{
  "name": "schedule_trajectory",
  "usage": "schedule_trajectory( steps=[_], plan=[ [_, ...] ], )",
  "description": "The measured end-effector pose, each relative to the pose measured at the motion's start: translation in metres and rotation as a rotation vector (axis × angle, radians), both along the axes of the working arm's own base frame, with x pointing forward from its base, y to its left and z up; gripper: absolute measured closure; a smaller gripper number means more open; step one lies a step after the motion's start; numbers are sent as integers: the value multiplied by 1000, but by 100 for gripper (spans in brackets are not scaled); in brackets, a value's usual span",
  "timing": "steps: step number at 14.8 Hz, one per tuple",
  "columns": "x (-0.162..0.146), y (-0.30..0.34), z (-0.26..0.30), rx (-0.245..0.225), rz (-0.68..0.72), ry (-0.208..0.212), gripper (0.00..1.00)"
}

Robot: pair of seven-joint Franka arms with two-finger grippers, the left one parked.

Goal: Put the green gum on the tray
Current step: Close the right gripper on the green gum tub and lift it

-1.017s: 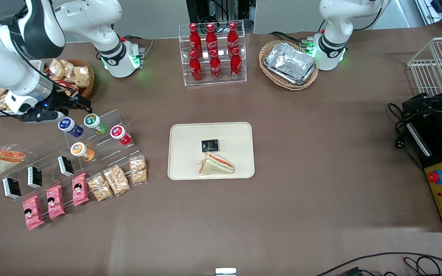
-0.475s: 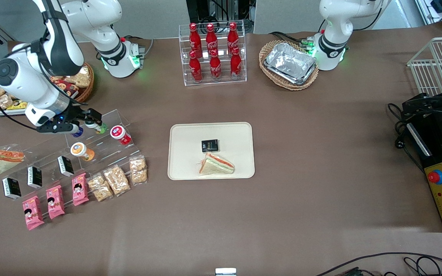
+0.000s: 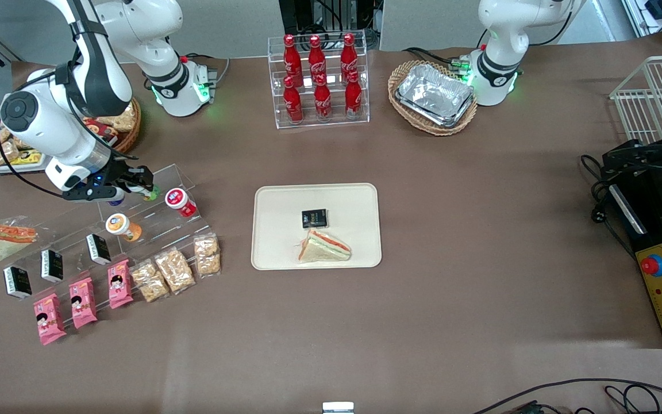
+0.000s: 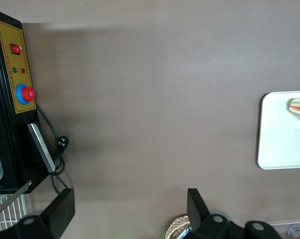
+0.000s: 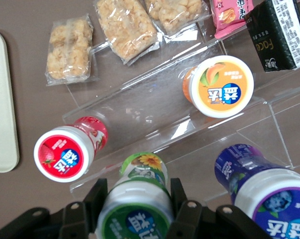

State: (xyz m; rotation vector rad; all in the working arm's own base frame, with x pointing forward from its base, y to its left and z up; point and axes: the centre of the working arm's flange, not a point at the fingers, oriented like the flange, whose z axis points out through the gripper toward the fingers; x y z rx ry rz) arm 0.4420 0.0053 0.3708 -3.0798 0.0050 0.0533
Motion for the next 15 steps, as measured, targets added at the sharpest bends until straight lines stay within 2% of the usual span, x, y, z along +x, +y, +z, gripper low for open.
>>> schedule_trajectory(
  steps=[4,8,15],
  plan=[
    [-1,0,9,4,25,0,43],
    [15,-3,57,7,30,17,43],
    [44,-9,182,-11,48,122,43]
  ],
)
